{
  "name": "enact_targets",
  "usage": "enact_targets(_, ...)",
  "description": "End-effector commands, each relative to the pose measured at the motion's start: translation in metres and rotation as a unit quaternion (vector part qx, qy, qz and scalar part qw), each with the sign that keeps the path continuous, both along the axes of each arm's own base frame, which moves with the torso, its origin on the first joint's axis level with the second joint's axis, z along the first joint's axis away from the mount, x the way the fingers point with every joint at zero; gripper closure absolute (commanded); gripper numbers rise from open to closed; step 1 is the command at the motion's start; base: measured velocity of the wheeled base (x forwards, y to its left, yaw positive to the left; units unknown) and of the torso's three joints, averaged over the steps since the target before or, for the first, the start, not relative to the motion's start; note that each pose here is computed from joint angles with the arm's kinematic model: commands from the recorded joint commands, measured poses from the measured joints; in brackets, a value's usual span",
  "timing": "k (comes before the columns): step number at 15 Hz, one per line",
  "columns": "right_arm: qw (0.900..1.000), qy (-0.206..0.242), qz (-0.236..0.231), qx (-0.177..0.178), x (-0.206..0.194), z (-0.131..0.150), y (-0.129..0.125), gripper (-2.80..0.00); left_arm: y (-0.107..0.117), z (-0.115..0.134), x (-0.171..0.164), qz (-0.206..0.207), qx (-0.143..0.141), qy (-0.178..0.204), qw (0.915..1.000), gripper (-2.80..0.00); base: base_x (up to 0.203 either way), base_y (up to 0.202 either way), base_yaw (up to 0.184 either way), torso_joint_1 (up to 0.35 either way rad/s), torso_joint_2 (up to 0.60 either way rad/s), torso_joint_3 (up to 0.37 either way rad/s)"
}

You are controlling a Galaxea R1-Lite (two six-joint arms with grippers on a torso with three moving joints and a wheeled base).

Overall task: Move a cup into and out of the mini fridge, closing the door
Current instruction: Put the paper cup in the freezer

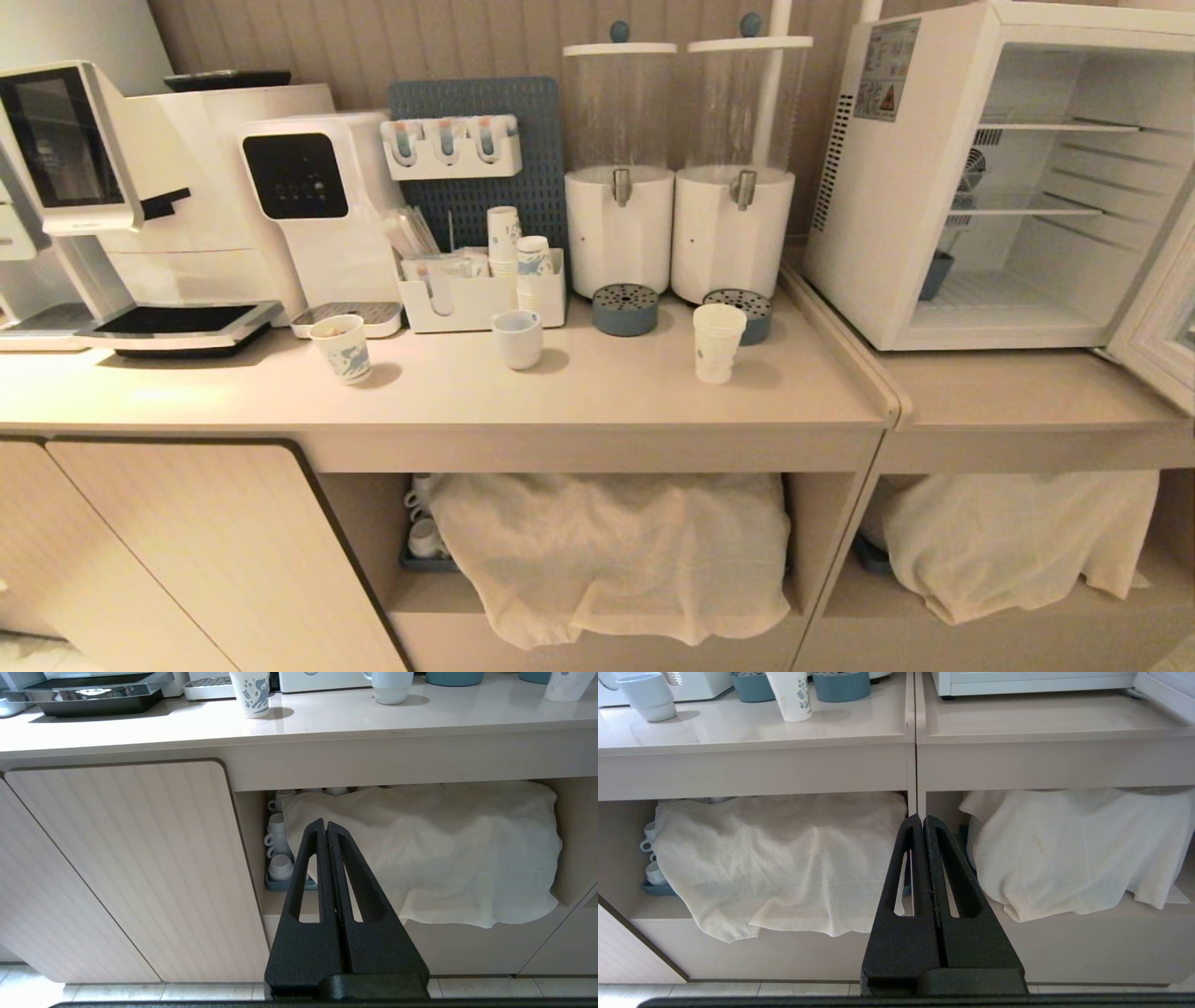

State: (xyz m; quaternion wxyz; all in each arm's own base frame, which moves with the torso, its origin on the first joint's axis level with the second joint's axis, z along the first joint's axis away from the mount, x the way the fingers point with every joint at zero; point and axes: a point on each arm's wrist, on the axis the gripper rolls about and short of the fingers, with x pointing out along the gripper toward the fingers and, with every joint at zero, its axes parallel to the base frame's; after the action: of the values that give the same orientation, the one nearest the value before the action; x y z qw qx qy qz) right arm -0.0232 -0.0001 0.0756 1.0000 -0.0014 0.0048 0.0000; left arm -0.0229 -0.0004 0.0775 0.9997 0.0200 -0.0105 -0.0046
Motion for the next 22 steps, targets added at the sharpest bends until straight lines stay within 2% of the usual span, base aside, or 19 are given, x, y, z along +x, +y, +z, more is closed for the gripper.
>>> enact_targets(1, 1.0, -0.001, 0.0, 0.0, -0.0001, -0.0001, 0.0, 0.0, 0.0, -0.0012, 0.0005, 0.0, 0.002, 0.003, 1.0, 0.0, 0.0, 0.0, 0.0, 0.0, 0.0, 0.0)
enact_targets(5, 1.0, -0.001, -0.001, 0.0, -0.0001, -0.0001, 0.0, 0.0, 0.0, -0.0014, 0.0005, -0.001, 0.002, 0.003, 1.0, 0.0, 0.023, 0.0, 0.0, 0.0, 0.0, 0.001)
enact_targets(12, 1.0, -0.002, -0.001, 0.0, 0.0001, -0.0003, 0.0, 0.0, 0.0, -0.0012, 0.0005, 0.001, 0.0, 0.003, 1.0, 0.0, 0.18, 0.0, 0.0, 0.003, 0.01, 0.002)
enact_targets(22, 1.0, -0.007, -0.001, -0.002, 0.0003, 0.0001, 0.0, 0.0, 0.0, -0.0012, 0.0005, 0.002, -0.002, 0.003, 1.0, 0.0, 0.007, 0.0, 0.0, 0.0, 0.0, 0.0)
